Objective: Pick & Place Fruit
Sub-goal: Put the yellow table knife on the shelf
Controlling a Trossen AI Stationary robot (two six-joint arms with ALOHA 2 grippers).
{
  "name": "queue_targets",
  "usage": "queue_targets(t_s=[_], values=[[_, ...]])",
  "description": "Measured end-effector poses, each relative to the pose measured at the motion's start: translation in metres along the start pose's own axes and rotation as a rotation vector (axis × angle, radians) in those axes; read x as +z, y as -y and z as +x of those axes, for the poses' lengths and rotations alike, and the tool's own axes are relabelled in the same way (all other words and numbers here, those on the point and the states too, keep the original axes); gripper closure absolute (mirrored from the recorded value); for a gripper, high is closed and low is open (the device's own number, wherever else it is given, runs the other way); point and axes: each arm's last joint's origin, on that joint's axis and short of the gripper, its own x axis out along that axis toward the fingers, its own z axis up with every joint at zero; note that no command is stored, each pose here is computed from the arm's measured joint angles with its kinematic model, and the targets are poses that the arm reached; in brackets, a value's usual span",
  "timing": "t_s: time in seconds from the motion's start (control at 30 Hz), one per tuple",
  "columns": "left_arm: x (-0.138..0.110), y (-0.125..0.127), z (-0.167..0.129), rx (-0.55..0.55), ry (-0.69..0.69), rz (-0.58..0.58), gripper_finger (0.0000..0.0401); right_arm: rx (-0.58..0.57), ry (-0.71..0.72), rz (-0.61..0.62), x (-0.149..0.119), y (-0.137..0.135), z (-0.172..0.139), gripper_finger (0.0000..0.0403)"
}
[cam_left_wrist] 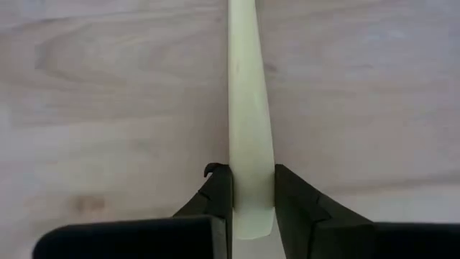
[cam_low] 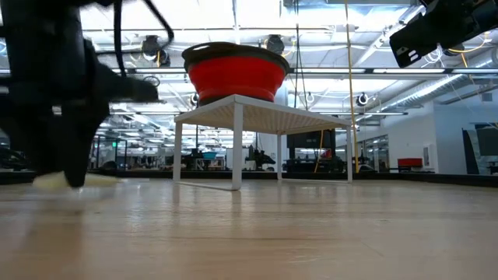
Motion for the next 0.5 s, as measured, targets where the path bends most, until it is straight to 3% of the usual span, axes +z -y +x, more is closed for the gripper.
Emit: queue_targets(t_s=[0.27, 0.5], values=[[-0.016, -0.007, -0.020, -0.099, 0.014, -0.009, 0.0342, 0.000, 0.000, -0.002, 0.000, 0.000, 0.000, 0.0403], [-0.032, -0.008, -0.040, -0.314, 0.053, 0.006, 0.0342, 0.002, 0.000, -0.002, 0.000, 0.000, 0.000, 0.0403]])
